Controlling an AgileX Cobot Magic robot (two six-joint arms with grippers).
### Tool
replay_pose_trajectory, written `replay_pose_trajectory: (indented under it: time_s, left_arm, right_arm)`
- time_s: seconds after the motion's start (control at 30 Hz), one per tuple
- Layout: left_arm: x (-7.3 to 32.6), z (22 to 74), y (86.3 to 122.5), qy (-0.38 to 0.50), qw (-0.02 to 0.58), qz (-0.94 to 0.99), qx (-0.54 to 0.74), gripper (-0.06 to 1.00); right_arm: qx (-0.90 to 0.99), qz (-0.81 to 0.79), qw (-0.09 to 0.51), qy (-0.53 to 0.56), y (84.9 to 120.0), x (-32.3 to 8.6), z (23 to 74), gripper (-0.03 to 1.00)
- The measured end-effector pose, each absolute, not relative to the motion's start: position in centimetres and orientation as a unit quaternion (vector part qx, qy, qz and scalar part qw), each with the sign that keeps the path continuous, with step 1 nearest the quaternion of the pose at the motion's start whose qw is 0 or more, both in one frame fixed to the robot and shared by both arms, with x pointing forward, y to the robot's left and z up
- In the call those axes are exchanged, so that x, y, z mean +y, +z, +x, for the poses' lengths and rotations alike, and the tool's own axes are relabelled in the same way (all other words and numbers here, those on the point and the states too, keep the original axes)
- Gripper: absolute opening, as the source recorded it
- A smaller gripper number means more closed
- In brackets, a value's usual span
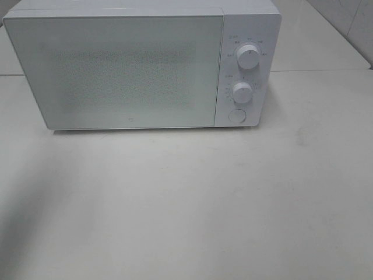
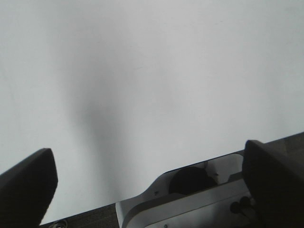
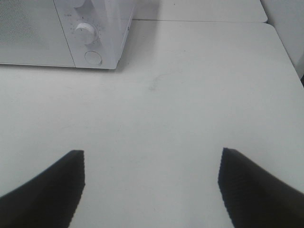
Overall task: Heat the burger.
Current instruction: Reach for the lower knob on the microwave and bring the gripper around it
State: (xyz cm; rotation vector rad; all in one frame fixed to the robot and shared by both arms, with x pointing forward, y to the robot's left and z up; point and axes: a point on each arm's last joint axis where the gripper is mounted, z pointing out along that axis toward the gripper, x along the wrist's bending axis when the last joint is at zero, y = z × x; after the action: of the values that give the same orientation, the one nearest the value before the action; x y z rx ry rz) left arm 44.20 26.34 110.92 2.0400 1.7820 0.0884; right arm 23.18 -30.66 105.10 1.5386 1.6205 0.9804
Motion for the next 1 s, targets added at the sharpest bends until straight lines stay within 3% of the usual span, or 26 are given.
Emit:
replay_pose_trajectory:
  time_s: [0.33,0.8,1.0]
  left_arm:
    - [29.4,37.9,109.1,0.098,0.181,0.706,0.678,0.98]
    - [29.1,28.6,106.2,0.192,0.260,0.687,0.650,0.98]
    - [29.1,26.3,106.0,0.282,0.337,0.653,0.617,0.98]
  right_arm:
    - [0.624,0.592,0.343,0.378,105.1,-30.6,23.2,0.75]
    - [0.624,0.592,0.343,0.378,105.1,-30.6,23.2,0.75]
    - [0.624,0.592,0.343,0.378,105.1,-30.6,23.2,0.75]
